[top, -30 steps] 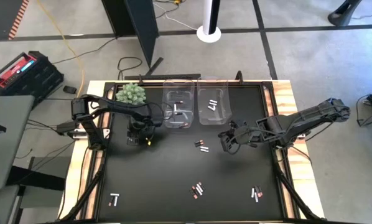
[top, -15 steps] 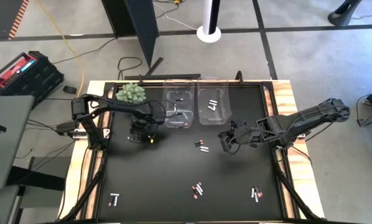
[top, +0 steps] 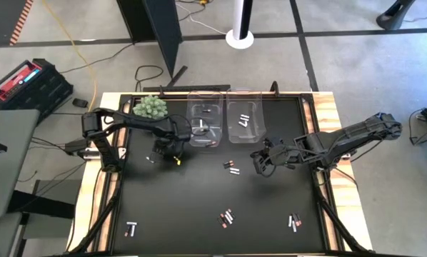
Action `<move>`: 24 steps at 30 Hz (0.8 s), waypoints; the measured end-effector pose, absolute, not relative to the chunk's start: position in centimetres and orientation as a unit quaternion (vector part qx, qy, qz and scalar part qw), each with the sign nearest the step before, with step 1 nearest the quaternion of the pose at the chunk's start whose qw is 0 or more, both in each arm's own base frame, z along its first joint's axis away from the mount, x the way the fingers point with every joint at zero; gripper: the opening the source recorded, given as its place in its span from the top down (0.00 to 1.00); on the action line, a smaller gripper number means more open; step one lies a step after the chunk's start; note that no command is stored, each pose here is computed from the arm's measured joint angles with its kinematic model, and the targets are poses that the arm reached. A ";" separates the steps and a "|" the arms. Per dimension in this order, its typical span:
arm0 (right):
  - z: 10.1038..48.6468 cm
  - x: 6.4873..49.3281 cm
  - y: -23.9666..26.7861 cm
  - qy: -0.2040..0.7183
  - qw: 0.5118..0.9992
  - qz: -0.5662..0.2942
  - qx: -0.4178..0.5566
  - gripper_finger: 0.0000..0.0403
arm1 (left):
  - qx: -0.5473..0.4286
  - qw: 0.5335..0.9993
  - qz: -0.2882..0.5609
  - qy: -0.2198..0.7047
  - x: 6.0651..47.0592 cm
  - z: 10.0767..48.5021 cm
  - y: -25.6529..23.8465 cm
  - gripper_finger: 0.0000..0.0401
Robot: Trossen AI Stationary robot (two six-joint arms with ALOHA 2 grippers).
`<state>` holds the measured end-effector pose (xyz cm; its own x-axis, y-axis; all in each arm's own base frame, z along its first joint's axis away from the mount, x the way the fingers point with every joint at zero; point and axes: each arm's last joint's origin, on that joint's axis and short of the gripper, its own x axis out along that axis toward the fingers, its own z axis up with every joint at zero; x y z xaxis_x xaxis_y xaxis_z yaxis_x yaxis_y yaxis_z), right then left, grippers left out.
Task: Sort batteries
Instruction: Put the white battery into the right transparent bin
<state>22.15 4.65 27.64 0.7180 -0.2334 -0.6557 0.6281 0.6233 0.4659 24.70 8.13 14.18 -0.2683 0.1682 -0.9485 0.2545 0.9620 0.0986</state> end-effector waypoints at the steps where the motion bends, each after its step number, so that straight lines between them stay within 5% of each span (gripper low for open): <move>1: 27.6 22.1 4.6 0.279 0.857 -0.251 0.354 0.80 | 0.133 0.591 -0.041 0.795 24.7 14.2 8.2 0.72; 8: 27.6 22.1 4.6 0.279 0.857 -0.251 0.354 0.80 | 0.110 0.602 -0.051 0.789 24.5 14.2 8.9 0.74; 18: 27.6 22.2 4.6 0.279 0.857 -0.251 0.354 0.80 | 0.099 0.596 -0.051 0.795 24.2 14.3 9.2 0.96; 24: 27.6 22.1 4.6 0.279 0.857 -0.251 0.354 0.80 | 0.091 0.592 -0.038 0.800 24.2 14.3 9.0 0.95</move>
<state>22.15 4.65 27.65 0.7184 -0.2333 -0.6553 0.6278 0.6232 0.4663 24.15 9.01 14.29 -0.2822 0.1006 -0.9541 0.1908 0.9805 0.0470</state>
